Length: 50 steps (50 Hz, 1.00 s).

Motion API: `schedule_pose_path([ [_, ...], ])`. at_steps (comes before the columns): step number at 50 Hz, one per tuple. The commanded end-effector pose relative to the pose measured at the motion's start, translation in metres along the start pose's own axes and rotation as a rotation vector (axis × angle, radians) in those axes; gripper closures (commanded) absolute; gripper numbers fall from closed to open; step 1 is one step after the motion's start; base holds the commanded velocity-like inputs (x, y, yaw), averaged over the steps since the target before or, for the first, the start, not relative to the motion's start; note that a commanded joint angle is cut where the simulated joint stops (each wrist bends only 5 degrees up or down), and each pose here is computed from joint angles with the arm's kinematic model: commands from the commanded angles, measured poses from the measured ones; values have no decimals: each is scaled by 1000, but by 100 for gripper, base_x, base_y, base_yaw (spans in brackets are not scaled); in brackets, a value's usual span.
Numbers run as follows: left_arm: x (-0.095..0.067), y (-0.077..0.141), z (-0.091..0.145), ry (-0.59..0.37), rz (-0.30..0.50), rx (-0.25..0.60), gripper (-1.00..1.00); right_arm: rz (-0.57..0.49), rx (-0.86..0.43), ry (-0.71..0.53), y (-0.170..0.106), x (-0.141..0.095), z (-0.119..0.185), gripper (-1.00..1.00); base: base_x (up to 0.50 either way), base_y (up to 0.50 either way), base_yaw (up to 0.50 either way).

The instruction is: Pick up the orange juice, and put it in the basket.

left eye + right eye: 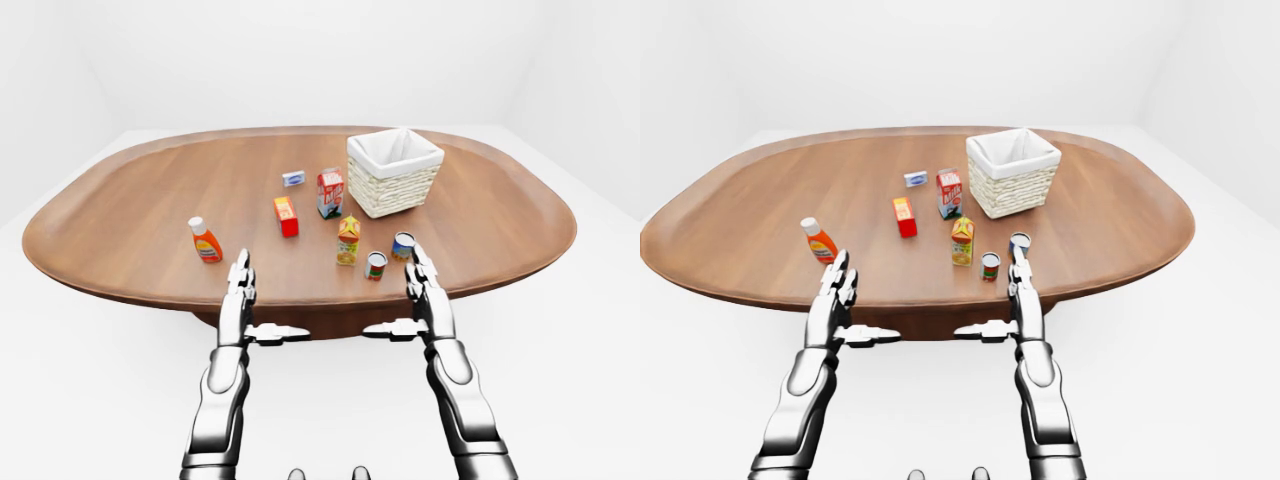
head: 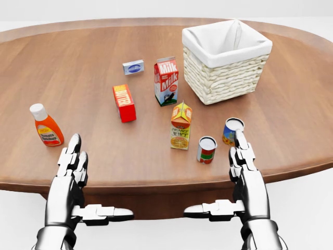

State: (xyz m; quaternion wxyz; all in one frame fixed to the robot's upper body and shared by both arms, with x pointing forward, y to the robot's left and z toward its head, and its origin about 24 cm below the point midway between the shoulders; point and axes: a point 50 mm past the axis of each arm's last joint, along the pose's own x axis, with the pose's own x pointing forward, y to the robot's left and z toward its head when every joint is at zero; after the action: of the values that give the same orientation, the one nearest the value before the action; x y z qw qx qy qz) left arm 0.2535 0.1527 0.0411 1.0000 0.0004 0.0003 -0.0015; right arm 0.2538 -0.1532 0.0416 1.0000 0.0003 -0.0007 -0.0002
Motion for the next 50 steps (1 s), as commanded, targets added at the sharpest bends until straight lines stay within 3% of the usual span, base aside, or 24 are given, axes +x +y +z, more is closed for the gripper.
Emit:
schedule_pose_path([
  [1,-1,6,0,1,-6,-1,-100,-1,-1,-5,-7,0,1,-100,0,0,0],
  [15,-2,7,6,24,-1,-25,-100,-1,-4,-26,-6,-2,11,-100,0,0,0],
  [21,0,13,26,-58,30,8,-100,2,-24,-89,-4,-8,33,-100,0,0,0],
  [24,-3,15,42,-127,36,2,-100,2,-21,-133,-4,-10,43,-100,0,0,0],
  [26,-4,19,66,-233,48,-39,-100,-16,-4,-128,-6,-9,42,-100,0,0,0],
  [32,-15,25,107,-410,13,4,-100,-5,-4,-149,-4,-12,46,-100,0,0,0],
  [34,-21,29,126,-504,34,-46,-100,-16,1,-164,-5,-11,48,-100,0,0,0],
  [40,-33,40,155,-643,56,-49,-100,-8,9,-190,-3,-14,56,-100,0,0,0],
  [44,-43,40,167,-705,0,-8,-100,-5,5,-229,-3,-17,65,-100,0,0,0],
  [45,-52,46,178,-768,32,-34,-100,-4,5,-248,-3,-19,69,-100,0,0,0],
  [48,-56,56,188,-822,71,-57,-100,0,3,-280,-2,-22,76,-100,0,0,0],
  [50,-63,61,200,-884,56,-57,-100,5,4,-325,-1,-28,86,-100,0,0,0],
])
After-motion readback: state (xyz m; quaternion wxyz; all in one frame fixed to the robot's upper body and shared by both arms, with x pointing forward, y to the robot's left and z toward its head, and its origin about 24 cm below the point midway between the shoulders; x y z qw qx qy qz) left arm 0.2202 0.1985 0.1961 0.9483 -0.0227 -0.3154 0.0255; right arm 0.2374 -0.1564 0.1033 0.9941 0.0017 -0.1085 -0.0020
